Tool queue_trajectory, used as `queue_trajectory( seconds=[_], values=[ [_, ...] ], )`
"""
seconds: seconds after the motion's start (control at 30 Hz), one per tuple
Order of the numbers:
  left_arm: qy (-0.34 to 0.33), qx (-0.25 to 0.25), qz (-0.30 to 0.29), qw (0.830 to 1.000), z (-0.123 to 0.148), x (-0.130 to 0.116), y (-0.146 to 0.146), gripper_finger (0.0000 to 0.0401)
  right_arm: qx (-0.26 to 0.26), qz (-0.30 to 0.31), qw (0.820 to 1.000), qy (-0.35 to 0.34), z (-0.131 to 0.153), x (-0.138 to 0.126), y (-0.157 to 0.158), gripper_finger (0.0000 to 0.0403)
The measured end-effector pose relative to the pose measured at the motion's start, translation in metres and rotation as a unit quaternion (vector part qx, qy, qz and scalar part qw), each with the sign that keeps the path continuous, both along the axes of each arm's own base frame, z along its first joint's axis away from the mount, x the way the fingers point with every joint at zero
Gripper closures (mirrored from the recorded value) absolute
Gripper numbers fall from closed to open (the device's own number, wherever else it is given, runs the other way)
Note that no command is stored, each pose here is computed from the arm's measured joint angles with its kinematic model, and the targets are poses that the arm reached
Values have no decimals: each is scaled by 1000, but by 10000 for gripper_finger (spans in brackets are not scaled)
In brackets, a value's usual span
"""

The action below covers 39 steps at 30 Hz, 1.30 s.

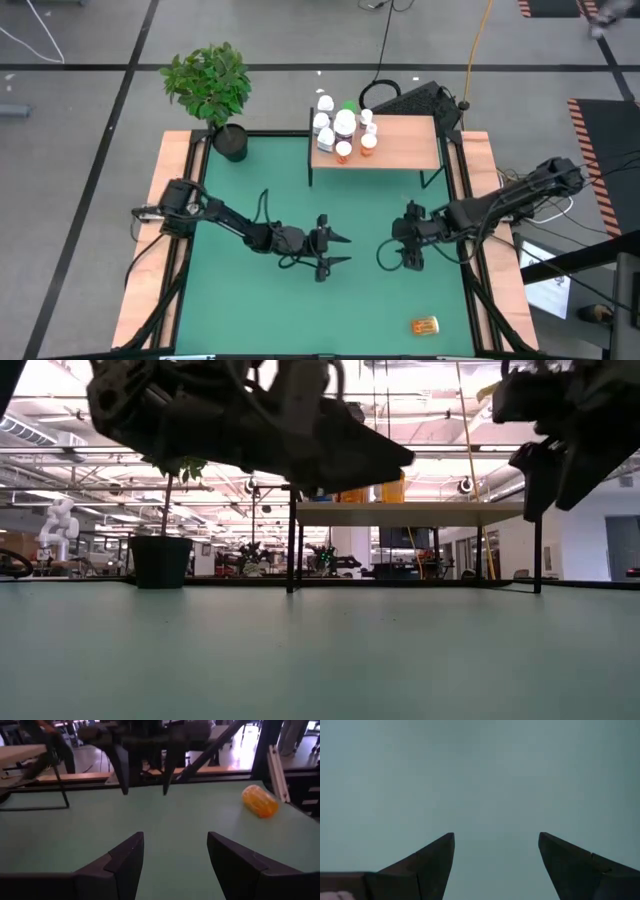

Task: Pick and place medicine bottles onto shelf by color
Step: Put the big orange pill bottle on the shelf

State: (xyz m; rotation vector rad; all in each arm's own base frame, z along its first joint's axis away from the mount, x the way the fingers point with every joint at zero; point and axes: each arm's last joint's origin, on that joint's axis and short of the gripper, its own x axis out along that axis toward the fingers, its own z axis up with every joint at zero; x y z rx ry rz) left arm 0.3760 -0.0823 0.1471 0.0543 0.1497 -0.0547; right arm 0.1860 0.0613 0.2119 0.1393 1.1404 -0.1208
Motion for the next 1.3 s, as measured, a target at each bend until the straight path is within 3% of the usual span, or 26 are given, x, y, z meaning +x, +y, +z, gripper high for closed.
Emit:
queue_trajectory(
  seconds=[0.13, 0.27, 0.43, 0.57, 0.83, 0.97, 1.13, 1.3],
  values=[
    [21, 20, -7, 1000, -12, 19, -8, 181, 0, 18, 999, -34, 2, 2, 10, 122],
    [51, 29, -16, 998, -17, 35, -15, 181, -40, -9, 993, -109, 8, 7, 20, 122],
    [85, 37, -23, 995, -15, 47, -24, 181, -50, 43, 985, -159, 14, 10, 33, 122],
    [96, 39, -25, 994, -13, 49, -26, 181, -46, 74, 979, -185, 10, 9, 42, 122],
    [109, 31, -22, 993, -15, 48, -26, 181, 7, 85, 972, -219, -28, 1, 43, 122],
    [109, 32, -22, 993, -15, 48, -25, 181, 38, 135, 953, -269, -32, -2, 53, 122],
    [108, 31, -20, 994, -15, 48, -24, 181, 23, 194, 934, -299, -34, -8, 63, 122],
    [108, 26, -19, 994, -15, 48, -24, 181, 3, 176, 935, -307, -33, -7, 62, 122]
  ],
)
